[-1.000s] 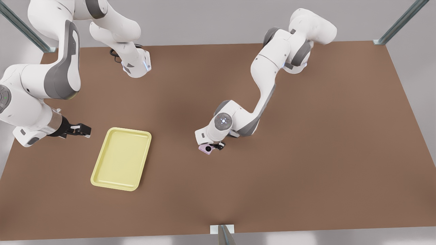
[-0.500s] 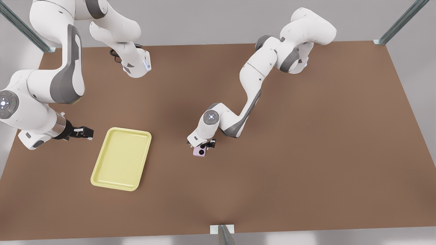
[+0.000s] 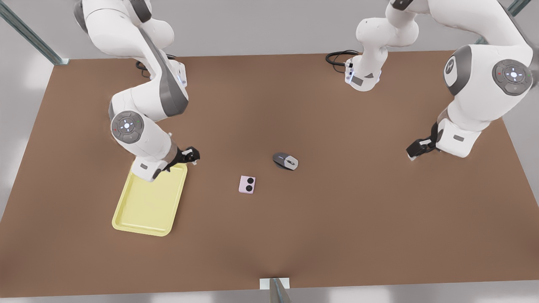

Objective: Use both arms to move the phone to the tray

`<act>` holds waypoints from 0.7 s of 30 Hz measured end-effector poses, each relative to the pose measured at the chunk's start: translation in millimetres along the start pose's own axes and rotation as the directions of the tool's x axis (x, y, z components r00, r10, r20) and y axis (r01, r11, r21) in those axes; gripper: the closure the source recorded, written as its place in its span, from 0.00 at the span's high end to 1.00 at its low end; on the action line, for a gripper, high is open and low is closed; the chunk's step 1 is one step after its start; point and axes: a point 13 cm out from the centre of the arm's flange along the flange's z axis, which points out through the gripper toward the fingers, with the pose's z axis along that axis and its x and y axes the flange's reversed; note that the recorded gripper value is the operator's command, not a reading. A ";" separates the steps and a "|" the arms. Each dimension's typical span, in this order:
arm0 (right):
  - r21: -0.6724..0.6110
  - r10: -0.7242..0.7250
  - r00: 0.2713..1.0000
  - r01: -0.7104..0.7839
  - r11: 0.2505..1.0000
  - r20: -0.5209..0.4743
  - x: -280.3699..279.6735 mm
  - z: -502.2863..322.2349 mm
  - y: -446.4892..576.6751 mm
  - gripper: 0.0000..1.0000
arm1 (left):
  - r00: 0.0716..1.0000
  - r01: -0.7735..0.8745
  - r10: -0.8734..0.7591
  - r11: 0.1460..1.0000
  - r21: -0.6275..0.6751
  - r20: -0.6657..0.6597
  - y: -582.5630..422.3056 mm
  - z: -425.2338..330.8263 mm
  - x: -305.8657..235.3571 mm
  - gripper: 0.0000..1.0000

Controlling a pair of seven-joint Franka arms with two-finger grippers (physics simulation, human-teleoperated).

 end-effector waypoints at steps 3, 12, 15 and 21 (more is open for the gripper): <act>-0.002 -0.036 0.999 0.036 0.999 -0.012 -2.4 36.1 77.7 1.00 | 0.995 -0.076 0.072 0.996 -0.047 -0.075 9.6 40.9 9.9 1.00; 0.039 0.144 0.988 -0.146 0.988 0.056 -39.9 135.4 153.9 1.00 | 0.971 -0.218 0.210 0.974 -0.062 -0.116 19.3 66.9 4.8 1.00; 0.057 0.226 0.972 -0.230 0.971 0.070 -37.0 166.9 157.8 1.00 | 0.962 -0.252 0.244 0.966 -0.059 -0.118 20.1 66.9 4.8 1.00; 0.049 0.390 0.917 -0.394 0.918 0.080 -41.8 227.6 165.6 1.00 | 0.947 -0.305 0.297 0.951 -0.053 -0.125 20.2 68.7 4.7 1.00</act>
